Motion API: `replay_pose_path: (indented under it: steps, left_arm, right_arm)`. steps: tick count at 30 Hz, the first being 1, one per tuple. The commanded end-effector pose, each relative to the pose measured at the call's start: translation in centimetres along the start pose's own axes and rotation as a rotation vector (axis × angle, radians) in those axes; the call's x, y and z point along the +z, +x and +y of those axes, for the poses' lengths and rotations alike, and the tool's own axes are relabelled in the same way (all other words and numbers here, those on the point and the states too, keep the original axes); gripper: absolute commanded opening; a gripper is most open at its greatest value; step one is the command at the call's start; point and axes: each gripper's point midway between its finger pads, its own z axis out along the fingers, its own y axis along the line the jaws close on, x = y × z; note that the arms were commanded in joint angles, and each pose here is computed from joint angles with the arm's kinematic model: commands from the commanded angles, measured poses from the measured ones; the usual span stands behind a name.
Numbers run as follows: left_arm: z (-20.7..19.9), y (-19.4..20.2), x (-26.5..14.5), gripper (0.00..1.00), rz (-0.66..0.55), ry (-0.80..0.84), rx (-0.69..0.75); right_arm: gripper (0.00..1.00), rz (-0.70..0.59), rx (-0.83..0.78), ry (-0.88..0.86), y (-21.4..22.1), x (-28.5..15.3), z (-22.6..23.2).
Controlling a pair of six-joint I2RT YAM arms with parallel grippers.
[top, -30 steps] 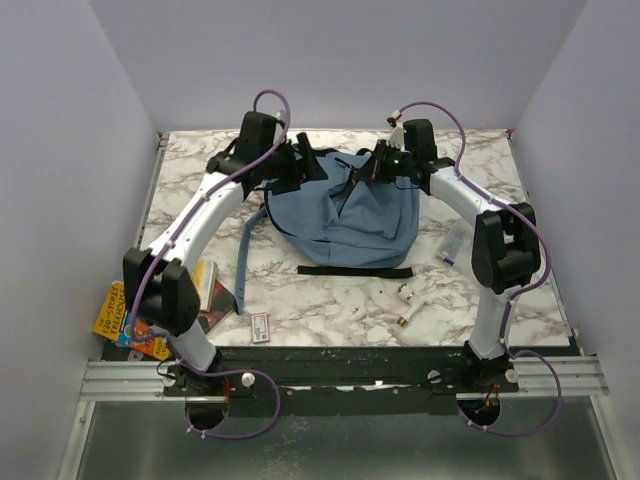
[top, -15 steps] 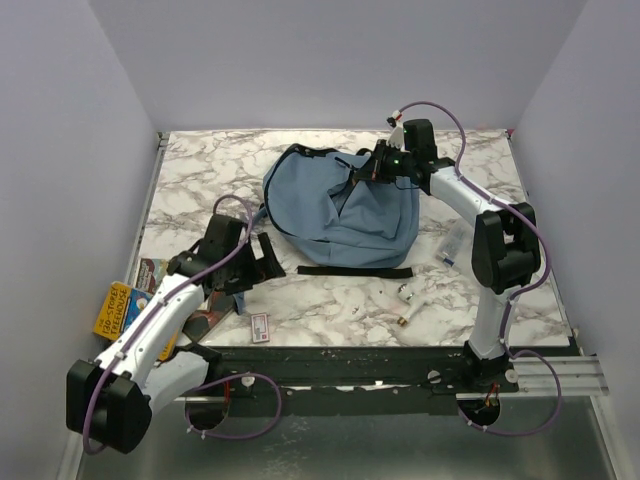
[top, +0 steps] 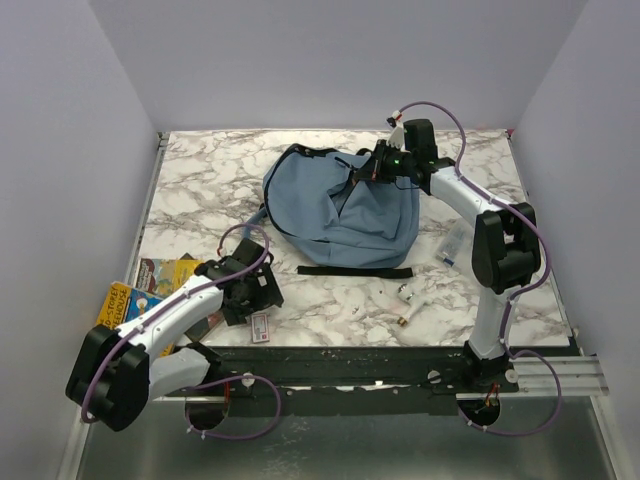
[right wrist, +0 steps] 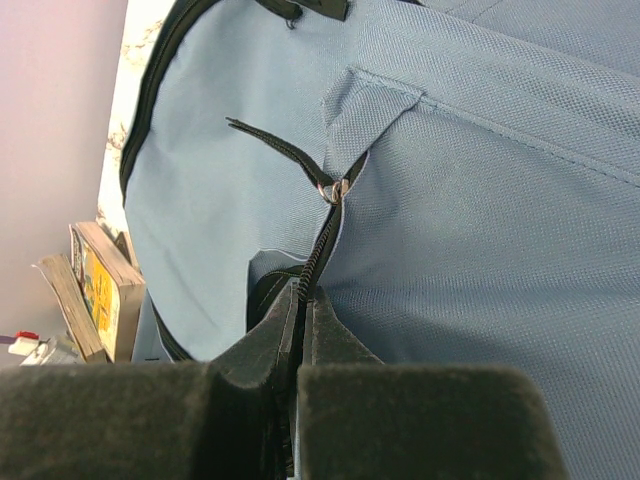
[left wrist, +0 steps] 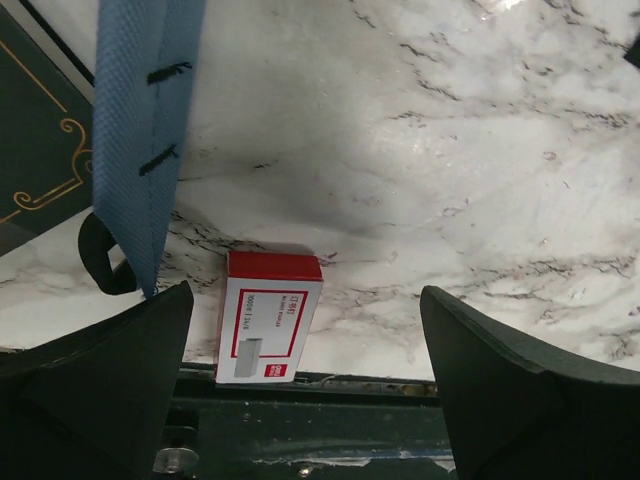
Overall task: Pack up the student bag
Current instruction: Pick up the stationery from the center of the board.
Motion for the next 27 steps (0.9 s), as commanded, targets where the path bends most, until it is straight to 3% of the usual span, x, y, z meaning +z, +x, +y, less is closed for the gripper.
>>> replay_pose_path:
  steps: [1, 11, 23, 27]
  left_arm:
    - [1.7, 0.1, 0.8, 0.97, -0.024, -0.092, -0.034]
    - [1.5, 2.1, 0.5, 0.85, 0.041, -0.089, -0.033]
    - [-0.7, 1.7, 0.6, 0.85, 0.064, -0.074, -0.01]
    - [-1.9, 1.9, 1.2, 0.8, 0.085, -0.038, 0.003]
  right_arm:
    - [0.01, -0.046, -0.051, -0.068, -1.5, -1.0, 2.5]
    - [0.01, -0.049, -0.051, -0.075, -1.6, -1.0, 2.7]
    - [0.01, -0.053, -0.055, -0.08, -1.6, -1.3, 3.1]
    - [0.01, -0.055, -0.06, -0.08, -1.7, -1.4, 3.2]
